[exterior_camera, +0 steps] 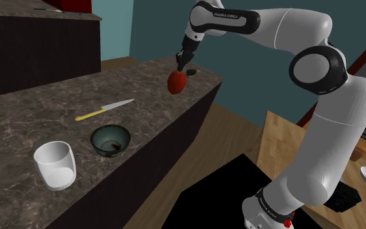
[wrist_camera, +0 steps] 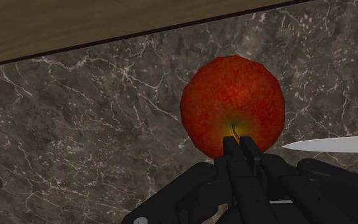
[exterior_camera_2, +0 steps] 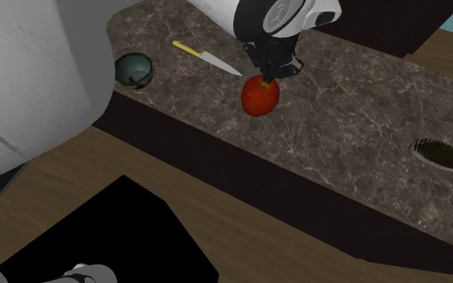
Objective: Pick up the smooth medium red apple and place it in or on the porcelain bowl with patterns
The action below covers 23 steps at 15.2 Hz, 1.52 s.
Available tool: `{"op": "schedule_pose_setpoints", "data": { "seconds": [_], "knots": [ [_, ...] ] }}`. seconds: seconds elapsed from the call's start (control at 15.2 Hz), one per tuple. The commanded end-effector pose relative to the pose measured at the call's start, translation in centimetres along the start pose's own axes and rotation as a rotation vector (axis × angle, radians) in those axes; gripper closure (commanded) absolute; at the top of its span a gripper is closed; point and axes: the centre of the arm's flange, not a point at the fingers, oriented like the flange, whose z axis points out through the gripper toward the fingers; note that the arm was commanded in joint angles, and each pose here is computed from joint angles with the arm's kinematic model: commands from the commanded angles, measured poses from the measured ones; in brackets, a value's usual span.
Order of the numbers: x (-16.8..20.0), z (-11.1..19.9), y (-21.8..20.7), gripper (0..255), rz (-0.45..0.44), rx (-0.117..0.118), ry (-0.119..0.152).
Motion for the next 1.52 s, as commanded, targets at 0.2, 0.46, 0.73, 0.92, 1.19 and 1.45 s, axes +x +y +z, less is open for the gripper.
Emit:
{"op": "schedule_pose_setpoints", "data": {
  "seconds": [0.2,0.46,0.73,0.92,1.19,1.45],
  "knots": [
    [0.3,-2.6,-0.2,255,0.000,0.000,0.000],
    [0.6,-4.7,-0.2,255,0.000,0.000,0.000],
    [0.1,-5.8,-4.0,255,0.000,0.000,0.000],
    [-0.5,-6.6,-7.9,255,0.000,0.000,0.000],
    [-1.3,-7.7,-13.0,255,0.000,0.000,0.000],
    [-2.0,-8.7,-18.1,255,0.000,0.000,0.000]
  ]
}}
